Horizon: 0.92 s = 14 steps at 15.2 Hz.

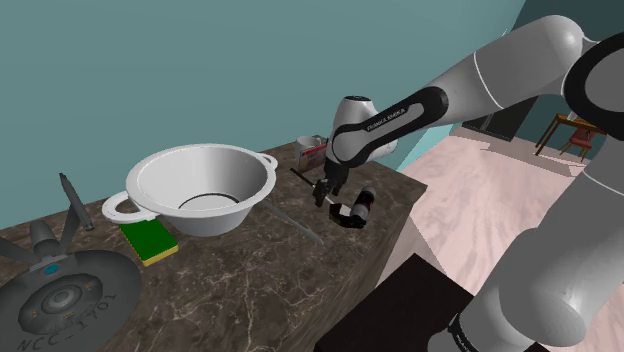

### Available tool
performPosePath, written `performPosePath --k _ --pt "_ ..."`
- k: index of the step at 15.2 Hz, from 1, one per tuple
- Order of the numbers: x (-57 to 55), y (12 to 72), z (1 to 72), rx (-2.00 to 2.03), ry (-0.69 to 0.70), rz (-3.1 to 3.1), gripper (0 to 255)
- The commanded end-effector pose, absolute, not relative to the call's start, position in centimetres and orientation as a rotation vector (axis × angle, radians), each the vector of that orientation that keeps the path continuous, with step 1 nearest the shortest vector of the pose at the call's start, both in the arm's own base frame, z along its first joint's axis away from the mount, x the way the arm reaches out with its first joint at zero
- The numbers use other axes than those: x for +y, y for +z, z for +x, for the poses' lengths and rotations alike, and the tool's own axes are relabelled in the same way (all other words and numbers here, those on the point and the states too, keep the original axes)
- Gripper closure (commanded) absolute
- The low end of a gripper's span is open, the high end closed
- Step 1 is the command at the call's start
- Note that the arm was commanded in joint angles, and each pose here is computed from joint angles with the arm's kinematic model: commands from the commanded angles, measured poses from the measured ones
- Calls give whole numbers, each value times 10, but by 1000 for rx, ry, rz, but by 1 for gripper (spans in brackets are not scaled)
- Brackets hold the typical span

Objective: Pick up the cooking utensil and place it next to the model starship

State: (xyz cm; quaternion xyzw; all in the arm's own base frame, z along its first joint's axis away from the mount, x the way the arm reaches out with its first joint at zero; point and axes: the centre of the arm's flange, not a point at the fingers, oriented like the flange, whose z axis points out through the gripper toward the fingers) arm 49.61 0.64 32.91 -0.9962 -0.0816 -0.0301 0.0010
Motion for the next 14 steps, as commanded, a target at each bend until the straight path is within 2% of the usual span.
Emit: performPosePath --k 1,10,14 --pt "6 329 496 -256 -95 -3128 255" --pt "6 329 496 -256 -95 -3128 255" --pt "6 350 496 -256 -95 -3128 255"
